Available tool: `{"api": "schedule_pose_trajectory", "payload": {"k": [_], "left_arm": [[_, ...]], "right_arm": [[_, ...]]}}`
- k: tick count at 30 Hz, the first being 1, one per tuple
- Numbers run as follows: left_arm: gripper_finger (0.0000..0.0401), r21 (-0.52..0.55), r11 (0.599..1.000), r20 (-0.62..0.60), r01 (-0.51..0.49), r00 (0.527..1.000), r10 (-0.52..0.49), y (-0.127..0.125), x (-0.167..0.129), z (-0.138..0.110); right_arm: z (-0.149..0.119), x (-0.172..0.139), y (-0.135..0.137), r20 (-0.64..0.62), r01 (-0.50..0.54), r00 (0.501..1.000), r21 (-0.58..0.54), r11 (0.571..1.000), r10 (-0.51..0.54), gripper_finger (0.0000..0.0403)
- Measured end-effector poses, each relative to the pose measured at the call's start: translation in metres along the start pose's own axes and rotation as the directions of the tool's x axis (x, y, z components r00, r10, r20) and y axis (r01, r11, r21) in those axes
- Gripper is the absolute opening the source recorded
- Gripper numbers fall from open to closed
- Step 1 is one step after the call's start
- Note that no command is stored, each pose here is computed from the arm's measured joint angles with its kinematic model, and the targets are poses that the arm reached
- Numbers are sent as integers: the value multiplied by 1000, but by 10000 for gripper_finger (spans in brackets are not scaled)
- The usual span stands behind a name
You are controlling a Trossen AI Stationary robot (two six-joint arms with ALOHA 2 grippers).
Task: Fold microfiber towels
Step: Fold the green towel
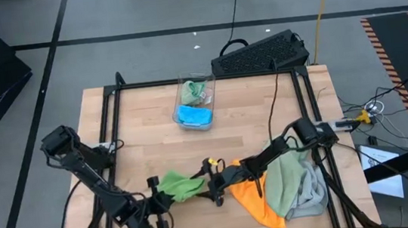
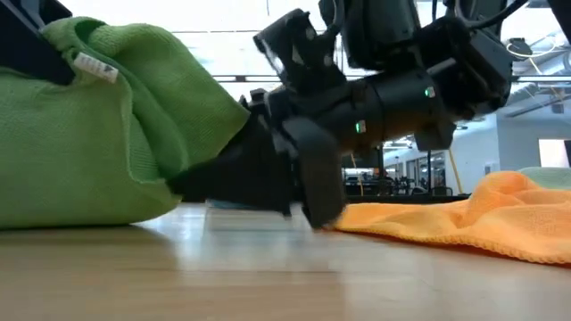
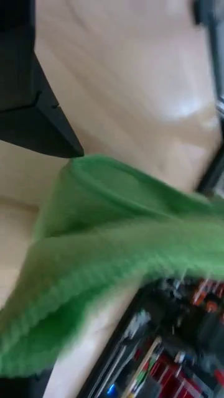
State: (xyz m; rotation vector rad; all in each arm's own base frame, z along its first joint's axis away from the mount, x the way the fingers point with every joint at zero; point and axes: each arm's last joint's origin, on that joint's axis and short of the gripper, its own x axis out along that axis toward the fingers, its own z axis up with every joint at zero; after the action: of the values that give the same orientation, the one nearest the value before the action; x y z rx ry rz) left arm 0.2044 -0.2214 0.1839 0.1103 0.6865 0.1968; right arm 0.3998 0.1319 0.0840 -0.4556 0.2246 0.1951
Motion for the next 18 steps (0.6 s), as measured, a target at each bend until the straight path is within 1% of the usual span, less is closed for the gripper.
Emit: {"api": "schedule_pose_trajectory", "payload": {"k": [4, 8, 11, 14, 18], "left_arm": [[12, 21, 1000, -1, 6, 1000, -6, -2, -3, -3], [7, 34, 999, 7, -4, 1000, 3, -2, -5, -4], [17, 37, 999, 28, -26, 999, 25, -2, -5, -3], [16, 48, 998, 44, -42, 998, 40, -1, -5, -3], [7, 61, 996, 75, -71, 995, 67, -1, -5, -1]], "right_arm": [[-3, 2, 3, -31, -16, 999, -100, 995, 13, 333], [1, 1, 4, -26, 51, 998, -186, 981, -57, 333], [3, 1, 4, 0, 66, 998, -240, 969, -68, 330], [4, 1, 5, 4, 63, 998, -246, 967, -64, 313], [6, 1, 9, 23, 43, 999, -222, 974, -39, 267]]}}
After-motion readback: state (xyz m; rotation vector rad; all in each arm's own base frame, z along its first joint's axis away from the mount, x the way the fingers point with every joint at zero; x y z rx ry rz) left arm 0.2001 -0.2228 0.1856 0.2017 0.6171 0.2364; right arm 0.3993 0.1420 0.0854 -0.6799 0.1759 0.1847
